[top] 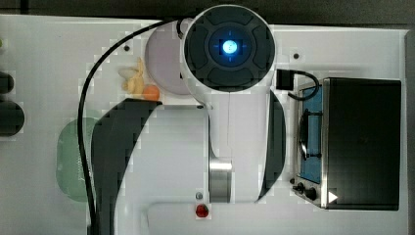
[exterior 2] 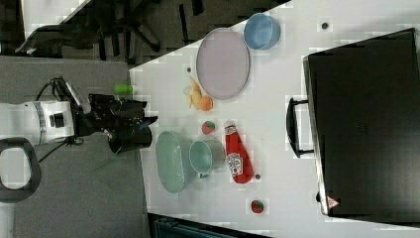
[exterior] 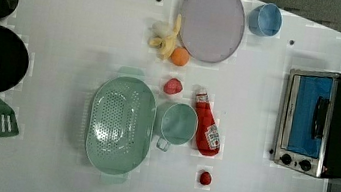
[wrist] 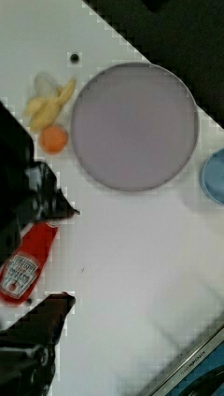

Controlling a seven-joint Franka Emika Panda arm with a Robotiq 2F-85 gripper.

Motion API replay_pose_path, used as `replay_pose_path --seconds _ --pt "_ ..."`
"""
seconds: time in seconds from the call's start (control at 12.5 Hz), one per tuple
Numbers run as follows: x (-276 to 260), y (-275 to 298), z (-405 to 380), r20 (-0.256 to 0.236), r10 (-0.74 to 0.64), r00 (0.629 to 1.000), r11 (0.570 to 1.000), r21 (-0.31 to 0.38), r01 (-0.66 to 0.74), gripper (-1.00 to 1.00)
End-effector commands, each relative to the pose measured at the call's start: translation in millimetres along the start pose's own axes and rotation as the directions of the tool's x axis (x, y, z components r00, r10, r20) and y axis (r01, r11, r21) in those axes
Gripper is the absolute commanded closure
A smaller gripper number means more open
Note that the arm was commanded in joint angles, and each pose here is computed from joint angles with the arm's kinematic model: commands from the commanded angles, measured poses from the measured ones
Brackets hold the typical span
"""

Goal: Flap open oven.

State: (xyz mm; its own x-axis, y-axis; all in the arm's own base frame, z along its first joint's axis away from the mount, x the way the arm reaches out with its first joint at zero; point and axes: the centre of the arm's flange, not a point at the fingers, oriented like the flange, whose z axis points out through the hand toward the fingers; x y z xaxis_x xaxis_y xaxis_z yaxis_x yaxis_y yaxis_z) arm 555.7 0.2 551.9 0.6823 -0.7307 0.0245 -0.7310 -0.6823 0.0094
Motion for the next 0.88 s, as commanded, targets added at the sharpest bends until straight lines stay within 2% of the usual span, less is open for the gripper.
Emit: replay_pose_path --seconds 0.08,0.24,0.4,0.48,0.88 --pt "-58.9 124.1 -69.3 0.070 -0.026 0.997 0.999 -0.026 0.028 -0.59" --pt "-59.0 123.8 -69.2 0.070 -0.026 0.997 0.999 -0.026 0.028 -0.99" --pt "-59.1 123.7 -69.2 0.070 -0.026 0.997 0.999 -0.026 0.028 -1.00" --pt "-59.1 123.7 -69.2 0.070 -0.026 0.997 0.999 -0.026 0.028 -0.89" --pt "-52.1 130.6 -65.5 0.078 -0.008 0.997 1.000 -0.029 0.010 0.32"
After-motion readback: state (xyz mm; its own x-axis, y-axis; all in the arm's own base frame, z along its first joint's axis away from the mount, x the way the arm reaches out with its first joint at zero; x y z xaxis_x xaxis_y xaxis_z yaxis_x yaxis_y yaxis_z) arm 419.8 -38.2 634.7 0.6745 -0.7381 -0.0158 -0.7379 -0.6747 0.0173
